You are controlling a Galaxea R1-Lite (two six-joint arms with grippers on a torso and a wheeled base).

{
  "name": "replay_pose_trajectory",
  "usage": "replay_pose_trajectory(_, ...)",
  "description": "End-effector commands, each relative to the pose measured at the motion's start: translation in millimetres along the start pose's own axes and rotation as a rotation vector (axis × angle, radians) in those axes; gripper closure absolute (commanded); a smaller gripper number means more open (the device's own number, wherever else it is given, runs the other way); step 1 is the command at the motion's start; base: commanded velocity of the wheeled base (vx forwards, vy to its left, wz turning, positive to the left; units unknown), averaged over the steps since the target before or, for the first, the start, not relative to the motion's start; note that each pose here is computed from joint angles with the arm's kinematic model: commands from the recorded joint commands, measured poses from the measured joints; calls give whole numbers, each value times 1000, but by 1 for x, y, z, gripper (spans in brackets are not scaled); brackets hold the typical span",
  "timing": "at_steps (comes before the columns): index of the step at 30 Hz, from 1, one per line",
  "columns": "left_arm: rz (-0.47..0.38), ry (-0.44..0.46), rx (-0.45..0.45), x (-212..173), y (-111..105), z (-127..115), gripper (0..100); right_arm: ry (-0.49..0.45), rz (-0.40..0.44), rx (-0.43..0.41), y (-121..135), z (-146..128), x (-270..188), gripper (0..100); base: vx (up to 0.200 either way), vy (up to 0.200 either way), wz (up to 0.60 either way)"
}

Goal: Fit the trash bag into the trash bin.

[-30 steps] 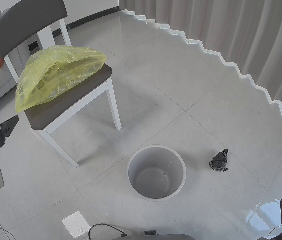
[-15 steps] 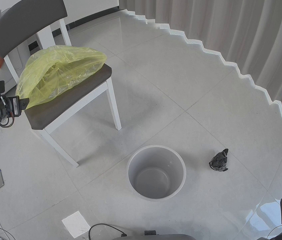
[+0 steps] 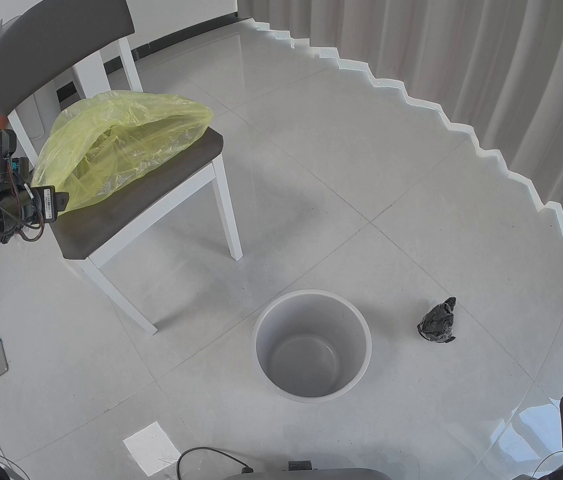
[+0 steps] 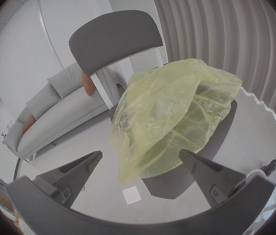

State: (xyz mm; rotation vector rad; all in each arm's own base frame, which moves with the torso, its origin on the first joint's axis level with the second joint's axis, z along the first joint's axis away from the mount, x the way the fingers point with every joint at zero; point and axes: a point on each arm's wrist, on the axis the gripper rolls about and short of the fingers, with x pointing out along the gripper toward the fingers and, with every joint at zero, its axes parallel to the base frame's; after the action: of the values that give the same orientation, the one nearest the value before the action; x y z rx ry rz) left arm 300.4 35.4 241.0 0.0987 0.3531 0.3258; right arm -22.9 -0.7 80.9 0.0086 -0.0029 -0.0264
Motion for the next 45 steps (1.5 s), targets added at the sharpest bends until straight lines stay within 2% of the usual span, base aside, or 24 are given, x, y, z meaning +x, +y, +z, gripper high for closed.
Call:
replay_pose_trajectory(1, 24, 1, -10, 14, 6, 3, 0, 3, -7, 2, 0, -5, 0, 0, 0, 0, 0)
replay_pose_trajectory(8, 40, 42, -5, 34, 7, -6, 0, 3, -15, 5, 0, -5, 0, 0, 0, 0, 0)
replay_pose_trajectory(16, 63, 12, -27, 50, 17, -11, 0, 3, -15, 5, 0, -5, 0, 0, 0, 0, 0)
replay_pose_trajectory(17, 59, 5, -27, 51, 18, -11, 100, 3, -15, 5, 0, -5, 0, 0, 0, 0, 0)
replay_pose_trajectory(23, 41, 1, -38, 57, 16, -13, 100, 3, -17, 7, 0, -5, 0, 0, 0, 0, 0)
replay_pose_trajectory(27, -1, -1, -61, 64, 15, -13, 100, 1, -12, 8, 0, -5, 0, 0, 0, 0, 0)
replay_pose_trajectory(31, -20, -66, -113, 58, 15, 0, 100, -37, -5, 25, 0, 1, 0, 0, 0, 0, 0)
replay_pose_trajectory(32, -42, -145, -137, 45, 13, 16, 100, -198, 36, 119, 0, 33, -9, 0, 0, 0, 0)
replay_pose_trajectory(33, -68, -186, -137, 34, 10, 26, 100, -244, 65, 162, 0, 52, -14, 0, 0, 0, 0)
replay_pose_trajectory(35, -125, -257, -133, 12, 5, 43, 100, -217, 78, 173, 1, 77, -11, 0, 0, 0, 0)
replay_pose_trajectory(39, -260, -428, -130, -55, -13, 81, 100, -141, 94, 137, 2, 116, 9, 0, 0, 0, 0)
replay_pose_trajectory(42, -416, -480, -95, -113, -28, 98, 100, -109, 146, 96, 5, 145, 28, 0, 0, 0, 0)
replay_pose_trajectory(45, -536, -488, 11, -163, -33, 108, 100, -89, 171, 89, 7, 172, 48, 0, 0, 0, 0)
